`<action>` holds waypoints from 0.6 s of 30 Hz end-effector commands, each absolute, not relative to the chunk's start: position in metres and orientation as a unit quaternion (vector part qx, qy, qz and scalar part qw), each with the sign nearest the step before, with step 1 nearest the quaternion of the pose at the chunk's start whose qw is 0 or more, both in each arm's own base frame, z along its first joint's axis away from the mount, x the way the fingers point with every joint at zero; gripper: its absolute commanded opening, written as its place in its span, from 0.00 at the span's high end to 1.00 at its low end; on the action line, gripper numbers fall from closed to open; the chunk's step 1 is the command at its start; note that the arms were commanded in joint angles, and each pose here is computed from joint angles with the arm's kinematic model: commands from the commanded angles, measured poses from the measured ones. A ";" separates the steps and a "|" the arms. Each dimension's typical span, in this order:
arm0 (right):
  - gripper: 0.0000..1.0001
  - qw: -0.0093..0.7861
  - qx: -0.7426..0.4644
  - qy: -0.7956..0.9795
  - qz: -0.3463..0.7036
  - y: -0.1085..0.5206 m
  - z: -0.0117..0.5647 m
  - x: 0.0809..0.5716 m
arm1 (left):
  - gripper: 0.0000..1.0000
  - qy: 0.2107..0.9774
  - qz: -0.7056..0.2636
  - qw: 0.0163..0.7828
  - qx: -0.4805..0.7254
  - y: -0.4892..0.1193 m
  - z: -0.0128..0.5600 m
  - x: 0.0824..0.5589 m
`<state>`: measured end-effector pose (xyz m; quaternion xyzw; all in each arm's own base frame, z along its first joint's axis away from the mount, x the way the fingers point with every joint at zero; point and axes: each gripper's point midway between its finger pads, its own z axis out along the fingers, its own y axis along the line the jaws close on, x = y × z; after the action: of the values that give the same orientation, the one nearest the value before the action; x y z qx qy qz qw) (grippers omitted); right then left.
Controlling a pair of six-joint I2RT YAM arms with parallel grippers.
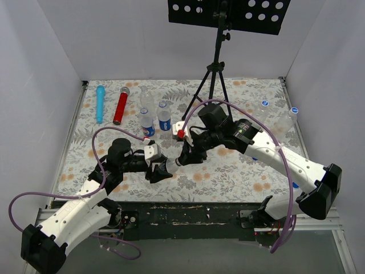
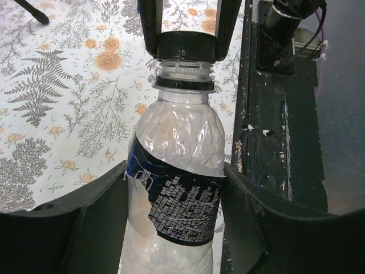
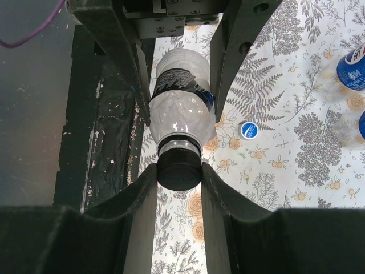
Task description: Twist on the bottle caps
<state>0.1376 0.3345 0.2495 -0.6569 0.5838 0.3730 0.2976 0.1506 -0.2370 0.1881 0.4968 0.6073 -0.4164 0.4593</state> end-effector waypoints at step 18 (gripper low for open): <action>0.84 0.283 -0.745 0.498 0.342 0.332 0.262 0.137 | 1.00 0.470 -0.508 0.485 0.535 -0.259 0.268 0.143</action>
<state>0.1324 0.3314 0.2681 -0.7202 0.5135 0.3626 0.2936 0.1443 -0.2484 0.2056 0.4912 0.5751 -0.4932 0.4299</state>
